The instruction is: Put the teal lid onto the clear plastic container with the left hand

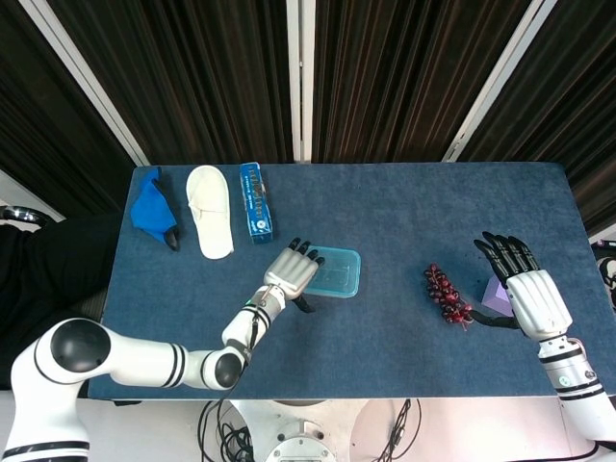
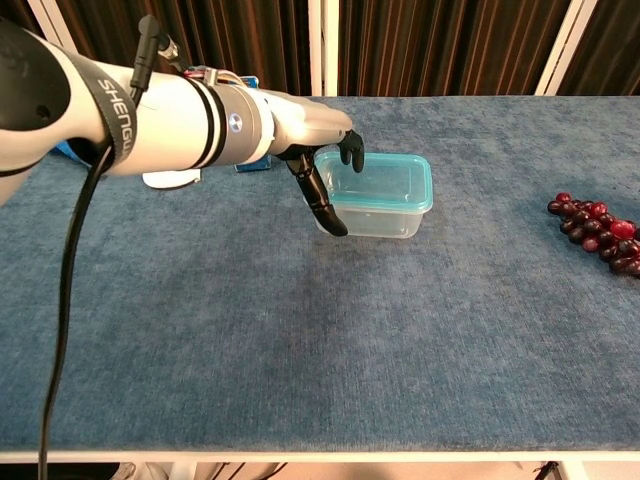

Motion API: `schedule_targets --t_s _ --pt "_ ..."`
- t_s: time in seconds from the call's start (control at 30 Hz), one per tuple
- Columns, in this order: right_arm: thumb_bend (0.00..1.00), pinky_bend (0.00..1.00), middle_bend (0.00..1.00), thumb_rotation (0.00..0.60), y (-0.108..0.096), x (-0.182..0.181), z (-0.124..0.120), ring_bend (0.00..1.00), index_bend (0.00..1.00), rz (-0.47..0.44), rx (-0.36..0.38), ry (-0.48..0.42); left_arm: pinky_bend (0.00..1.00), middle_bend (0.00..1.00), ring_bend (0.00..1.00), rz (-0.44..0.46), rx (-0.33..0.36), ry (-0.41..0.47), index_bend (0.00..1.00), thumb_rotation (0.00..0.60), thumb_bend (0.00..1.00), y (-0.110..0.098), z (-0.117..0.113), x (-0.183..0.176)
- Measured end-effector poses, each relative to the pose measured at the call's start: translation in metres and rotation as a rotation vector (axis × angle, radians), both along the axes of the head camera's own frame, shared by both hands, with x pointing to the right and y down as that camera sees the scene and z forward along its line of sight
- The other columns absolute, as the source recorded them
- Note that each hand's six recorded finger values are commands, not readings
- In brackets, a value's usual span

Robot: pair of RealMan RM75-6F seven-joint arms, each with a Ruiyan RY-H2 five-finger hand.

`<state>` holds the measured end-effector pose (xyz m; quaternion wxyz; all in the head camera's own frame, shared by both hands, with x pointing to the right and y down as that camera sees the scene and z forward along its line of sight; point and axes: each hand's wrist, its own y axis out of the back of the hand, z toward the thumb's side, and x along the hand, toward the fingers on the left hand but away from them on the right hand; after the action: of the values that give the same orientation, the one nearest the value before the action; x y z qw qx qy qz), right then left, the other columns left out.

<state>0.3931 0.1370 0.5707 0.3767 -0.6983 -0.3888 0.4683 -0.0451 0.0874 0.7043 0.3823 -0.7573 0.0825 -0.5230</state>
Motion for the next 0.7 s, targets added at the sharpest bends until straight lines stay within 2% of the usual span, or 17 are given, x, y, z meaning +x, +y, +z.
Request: schedule_targets --t_s 0.2,0.43,0.53,0.7 --pt "0.0 0.0 0.0 0.6 0.0 0.002 -0.001 0.0 0.0 0.008 0.005 -0.002 0.0 0.16 0.0 0.001 0.024 0.014 0.21 0.4 0.0 -0.002 -0.007 0.001" --pt "0.0 0.0 0.0 0.6 0.0 0.001 -0.001 0.0 0.0 0.007 0.006 -0.007 0.0 0.16 0.0 0.035 0.075 0.066 0.23 0.4 0.0 -0.001 -0.032 -0.002" --pt "0.0 0.0 0.0 0.6 0.0 0.002 -0.001 0.0 0.0 0.008 0.005 -0.007 0.0 0.17 0.0 0.061 0.09 0.073 0.25 0.401 0.0 0.004 -0.038 -0.009" --pt "0.0 0.0 0.0 0.6 0.0 0.001 0.0 0.0 0.0 0.01 0.004 -0.006 0.0 0.17 0.0 0.097 0.075 0.051 0.27 0.397 0.0 0.021 -0.032 -0.025"
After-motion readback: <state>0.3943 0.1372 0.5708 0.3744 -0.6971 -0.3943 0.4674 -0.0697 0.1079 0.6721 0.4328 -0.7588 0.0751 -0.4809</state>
